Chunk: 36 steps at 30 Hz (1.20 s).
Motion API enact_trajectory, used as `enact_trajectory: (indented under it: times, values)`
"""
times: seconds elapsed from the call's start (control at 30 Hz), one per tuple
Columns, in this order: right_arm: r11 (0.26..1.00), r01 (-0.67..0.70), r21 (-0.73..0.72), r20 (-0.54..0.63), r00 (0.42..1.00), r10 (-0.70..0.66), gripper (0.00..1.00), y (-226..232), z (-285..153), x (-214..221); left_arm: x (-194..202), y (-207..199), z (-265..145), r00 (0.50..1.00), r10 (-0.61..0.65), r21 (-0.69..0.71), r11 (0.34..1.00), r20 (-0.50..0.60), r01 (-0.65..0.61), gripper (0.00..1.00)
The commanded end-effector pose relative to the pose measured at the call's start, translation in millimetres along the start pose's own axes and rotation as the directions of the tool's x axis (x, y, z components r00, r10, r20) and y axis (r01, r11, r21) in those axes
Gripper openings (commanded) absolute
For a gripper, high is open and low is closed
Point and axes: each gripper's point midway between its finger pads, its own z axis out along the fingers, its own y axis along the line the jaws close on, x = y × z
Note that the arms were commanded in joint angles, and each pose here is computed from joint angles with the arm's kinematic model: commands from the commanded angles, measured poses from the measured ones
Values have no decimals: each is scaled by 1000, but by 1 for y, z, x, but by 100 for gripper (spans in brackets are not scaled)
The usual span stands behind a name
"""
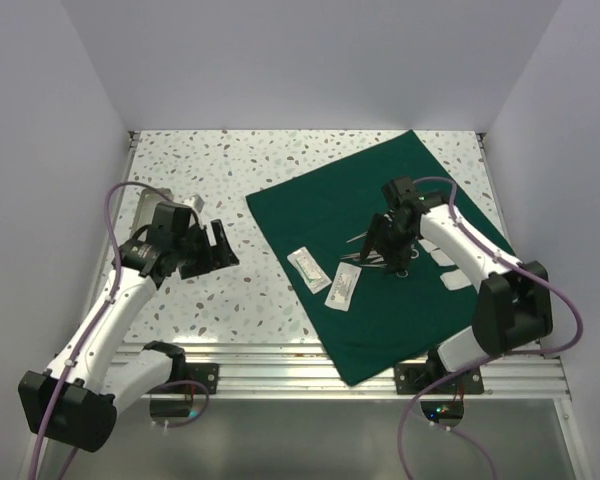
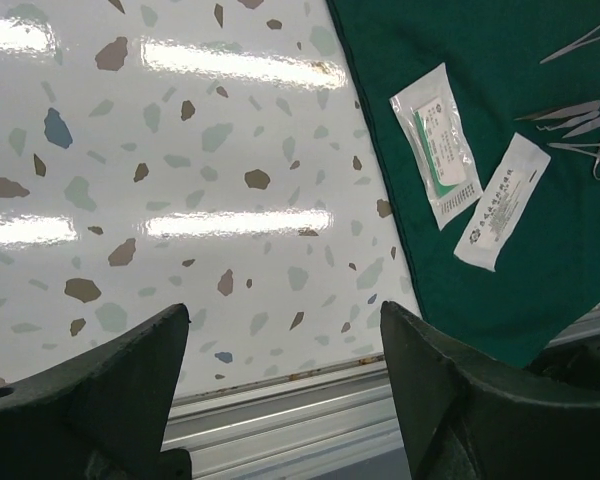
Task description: Prepare the surgical pack
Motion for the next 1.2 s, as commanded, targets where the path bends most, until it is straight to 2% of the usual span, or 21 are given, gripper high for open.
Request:
enact_trajectory:
  times: [0.0, 0.1, 0.17, 0.27, 0.33, 0.43, 0.57, 0.63, 0.77, 0.83, 0.97, 1.17]
  values:
    - [996, 15, -89, 5, 1000, -14, 65, 33, 8, -19, -11, -9, -1, 997, 66, 11, 998, 28, -66, 80]
    - [987, 63, -150, -31, 997, -69, 63, 45, 20, -14, -8, -14, 2, 997, 82, 35, 996, 7, -82, 78]
    - [986, 83, -142, -22, 996, -87, 63, 40, 24, -13, -8, -19, 5, 996, 93, 57, 994, -2, -92, 75]
    - [985, 132, -108, 56, 990, -127, 61, 31, 22, -26, -10, -24, 8, 995, 102, 77, 992, -8, -101, 72]
    - [990, 104, -100, 118, 989, -92, 60, 19, 18, -42, -11, -27, 9, 994, 112, 86, 990, -13, -111, 70]
    - [991, -19, -130, 158, 987, 40, 58, -10, 12, -70, -9, -28, 13, 991, 132, 85, 988, -30, -130, 66]
    - [977, -184, -104, 227, 952, 203, 57, -68, -4, -103, -9, -27, 17, 988, 147, 76, 987, -49, -143, 65]
    - [969, -239, -63, 260, 933, 248, 57, -95, -12, -104, -10, -27, 19, 985, 163, 78, 984, -56, -158, 65]
    - [891, -441, 112, 315, 866, 389, 58, -179, -21, -101, -7, -30, 26, 976, 204, 114, 974, -77, -195, 65]
    - [861, -493, 126, 318, 842, 436, 58, -203, -17, -97, -3, -29, 32, 974, 214, 131, 970, -79, -203, 65]
    - [853, -515, 82, 254, 838, 482, 59, -213, 4, -81, 1, -22, 39, 964, 253, 122, 963, -87, -241, 65]
    - [860, -505, 65, 264, 840, 474, 57, -236, 10, -88, 4, -21, 46, 950, 294, 115, 953, -107, -282, 64]
